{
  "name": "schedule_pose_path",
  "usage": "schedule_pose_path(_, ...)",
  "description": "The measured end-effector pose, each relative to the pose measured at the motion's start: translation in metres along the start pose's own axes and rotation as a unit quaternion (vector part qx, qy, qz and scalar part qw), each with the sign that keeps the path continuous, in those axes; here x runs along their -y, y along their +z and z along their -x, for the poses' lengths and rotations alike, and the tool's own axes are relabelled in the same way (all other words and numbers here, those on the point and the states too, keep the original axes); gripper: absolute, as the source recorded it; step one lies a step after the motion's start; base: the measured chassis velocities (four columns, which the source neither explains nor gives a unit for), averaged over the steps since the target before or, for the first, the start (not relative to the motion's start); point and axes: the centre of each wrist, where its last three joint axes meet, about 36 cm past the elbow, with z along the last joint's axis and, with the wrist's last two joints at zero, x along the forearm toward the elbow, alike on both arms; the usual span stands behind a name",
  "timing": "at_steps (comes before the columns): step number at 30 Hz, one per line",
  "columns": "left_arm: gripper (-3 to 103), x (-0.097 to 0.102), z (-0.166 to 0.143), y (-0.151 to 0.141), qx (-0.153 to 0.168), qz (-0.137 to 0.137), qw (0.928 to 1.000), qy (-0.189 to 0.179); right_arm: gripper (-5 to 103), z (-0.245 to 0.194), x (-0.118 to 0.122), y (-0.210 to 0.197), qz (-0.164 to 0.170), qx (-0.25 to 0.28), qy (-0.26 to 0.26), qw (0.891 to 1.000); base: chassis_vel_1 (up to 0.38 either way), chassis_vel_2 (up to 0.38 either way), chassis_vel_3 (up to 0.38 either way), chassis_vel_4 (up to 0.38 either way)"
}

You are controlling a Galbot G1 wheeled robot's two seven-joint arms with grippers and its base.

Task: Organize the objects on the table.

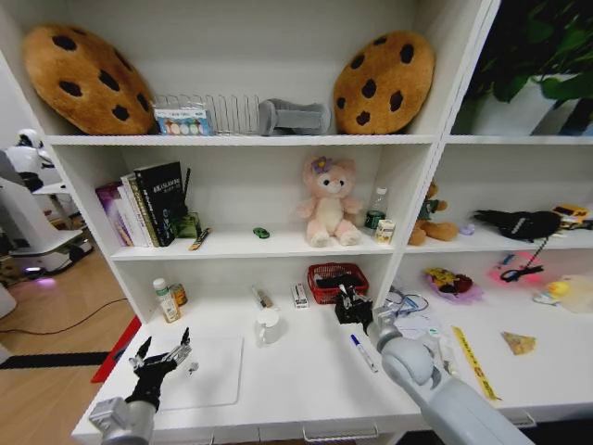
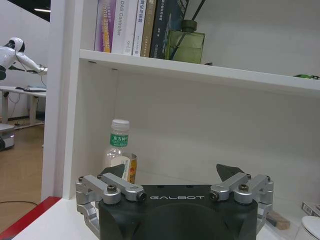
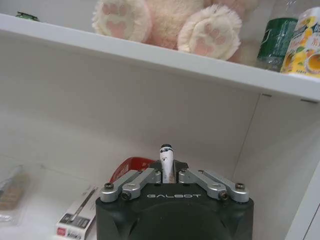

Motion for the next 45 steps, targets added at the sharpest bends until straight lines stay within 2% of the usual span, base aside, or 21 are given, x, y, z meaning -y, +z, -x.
schedule_pose_path(3,100,0.002,-0.002,0.001,-0.001,-0.001,1.0000,-0.002,10,0.012,0.010,0.000,-0.009,0.005,0.007,1.000,0.000,0.000,0.000,0.000)
schedule_pose_path(15,100,0.001,-0.002,0.001,0.001,0.004,1.0000,-0.001,10,0.052,0.022,0.024,-0.009,-0.002,0.021,1.000,0.000,0.000,0.000,0.000)
schedule_pose_path(18,100,0.001,-0.001,0.002,0.000,0.005,1.0000,-0.002,10,0.060,0.023,0.023,0.005,-0.005,0.021,1.000,0.000,0.000,0.000,0.000)
schedule_pose_path(31,100,0.002,0.000,0.008,-0.006,0.008,0.9999,0.001,10,0.088,0.027,0.035,0.006,-0.008,0.027,1.000,0.000,0.000,0.000,0.000)
schedule_pose_path(40,100,0.000,0.005,0.009,-0.003,0.005,1.0000,-0.002,8,0.096,0.021,0.035,0.002,0.015,0.011,1.000,0.000,0.000,0.000,0.000)
schedule_pose_path(41,100,-0.001,0.005,0.009,-0.004,0.004,1.0000,-0.003,18,0.095,0.020,0.035,0.001,0.017,0.009,1.000,0.000,0.000,0.000,0.000)
schedule_pose_path(43,100,-0.002,0.006,0.010,-0.005,0.004,1.0000,-0.004,18,0.094,0.020,0.036,0.002,0.016,0.008,1.000,0.000,0.000,0.000,0.000)
schedule_pose_path(45,100,-0.003,0.008,0.008,-0.003,0.004,1.0000,-0.003,28,0.092,0.019,0.039,0.002,0.014,0.007,1.000,0.000,0.000,0.000,0.000)
